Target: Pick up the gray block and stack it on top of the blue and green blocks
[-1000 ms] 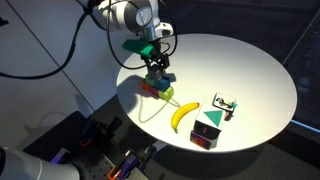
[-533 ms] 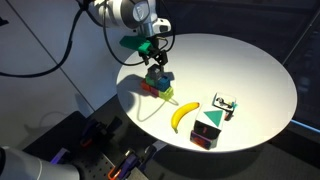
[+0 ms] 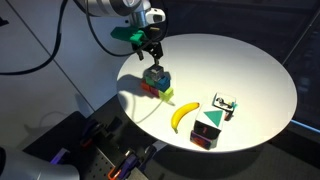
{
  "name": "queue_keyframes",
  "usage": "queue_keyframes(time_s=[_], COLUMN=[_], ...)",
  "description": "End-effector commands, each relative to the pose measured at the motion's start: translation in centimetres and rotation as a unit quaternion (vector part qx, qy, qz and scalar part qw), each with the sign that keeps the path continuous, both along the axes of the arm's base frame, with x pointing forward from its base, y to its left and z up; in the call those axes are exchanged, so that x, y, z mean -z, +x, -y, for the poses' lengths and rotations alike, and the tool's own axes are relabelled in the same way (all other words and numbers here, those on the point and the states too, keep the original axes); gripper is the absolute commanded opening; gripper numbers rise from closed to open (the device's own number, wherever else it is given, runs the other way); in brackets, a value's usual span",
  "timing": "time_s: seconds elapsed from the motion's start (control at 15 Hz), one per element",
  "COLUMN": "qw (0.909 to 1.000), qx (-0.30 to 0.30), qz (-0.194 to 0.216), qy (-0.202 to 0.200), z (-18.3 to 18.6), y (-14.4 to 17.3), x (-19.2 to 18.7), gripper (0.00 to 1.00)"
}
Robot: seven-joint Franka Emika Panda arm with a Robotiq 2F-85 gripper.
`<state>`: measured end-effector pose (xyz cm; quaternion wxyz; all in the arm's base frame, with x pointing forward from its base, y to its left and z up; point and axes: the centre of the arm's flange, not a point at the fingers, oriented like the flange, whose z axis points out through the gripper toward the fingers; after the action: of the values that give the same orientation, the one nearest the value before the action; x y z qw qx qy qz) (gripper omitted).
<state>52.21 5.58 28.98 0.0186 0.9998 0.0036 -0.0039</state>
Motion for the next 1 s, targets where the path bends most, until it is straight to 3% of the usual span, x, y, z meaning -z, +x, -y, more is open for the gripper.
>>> queue_keyframes(time_s=[0.0,0.4,0.93], qw=[0.9997,0.9977,0.9969], qx=[-0.004,0.014,0.046], qz=[-0.023,-0.066,-0.058], qy=[0.000,0.003,0.026], z=[-0.6,0.0,0.8], y=[-3.5,-8.1,-11.7], x=[-1.5,-1.2,-4.6], gripper=[1.00,1.00,1.00])
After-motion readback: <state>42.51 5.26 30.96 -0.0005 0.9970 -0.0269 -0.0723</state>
